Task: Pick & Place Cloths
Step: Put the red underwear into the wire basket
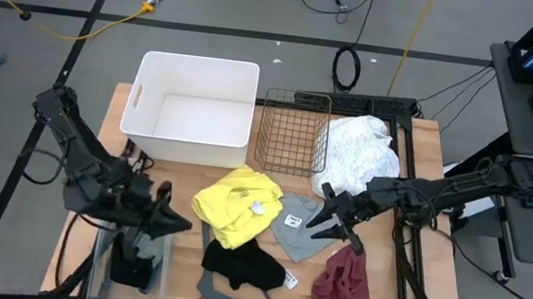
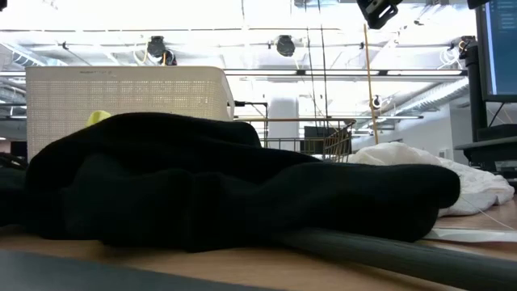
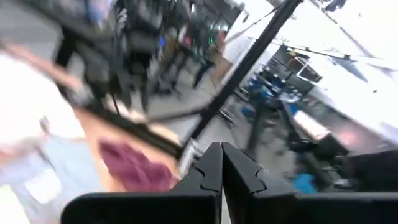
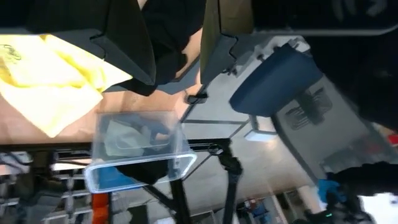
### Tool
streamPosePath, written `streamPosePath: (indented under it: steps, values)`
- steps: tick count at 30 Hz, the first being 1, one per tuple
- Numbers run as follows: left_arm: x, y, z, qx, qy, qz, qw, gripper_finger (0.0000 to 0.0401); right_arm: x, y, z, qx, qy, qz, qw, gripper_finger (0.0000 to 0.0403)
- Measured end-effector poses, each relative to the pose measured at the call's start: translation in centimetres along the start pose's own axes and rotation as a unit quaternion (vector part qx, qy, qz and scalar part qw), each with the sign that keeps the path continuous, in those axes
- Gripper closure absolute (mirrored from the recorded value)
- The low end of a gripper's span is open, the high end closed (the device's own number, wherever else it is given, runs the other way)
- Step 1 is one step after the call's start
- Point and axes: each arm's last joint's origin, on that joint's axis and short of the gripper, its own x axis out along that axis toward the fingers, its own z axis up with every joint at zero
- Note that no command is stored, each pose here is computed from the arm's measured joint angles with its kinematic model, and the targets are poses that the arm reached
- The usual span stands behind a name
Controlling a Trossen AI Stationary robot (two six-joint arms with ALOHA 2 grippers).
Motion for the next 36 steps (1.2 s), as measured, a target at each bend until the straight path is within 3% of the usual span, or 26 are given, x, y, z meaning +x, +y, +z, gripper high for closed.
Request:
streamPosePath:
  steps: [4,10,18,26,31,36]
  values:
    - [0.4,0.3,0.0,0.092,-0.019,0.035,0.995,0.0386,0.0,0.3,-0.2,0.004,0.012,0.032,0.999,0.0284]
    - [1.0,1.4,-0.1,0.152,-0.006,0.070,0.986,0.0387,0.0,1.5,-1.3,0.013,0.068,0.060,0.996,0.0290]
    - [1.6,2.6,-0.1,0.176,0.011,0.103,0.979,0.0389,-0.5,4.0,-3.6,0.039,0.176,0.096,0.979,0.0323]
    - [2.0,3.1,0.2,0.177,0.007,0.119,0.977,0.0373,-1.8,5.7,-6.8,0.046,0.329,0.091,0.939,0.0343]
    - [2.1,3.4,0.3,0.177,0.005,0.126,0.976,0.0373,-2.5,5.8,-7.8,0.035,0.386,0.079,0.919,0.0324]
    - [2.2,3.6,0.4,0.169,0.001,0.132,0.977,0.0373,-3.0,5.6,-8.3,0.012,0.415,0.068,0.907,0.0276]
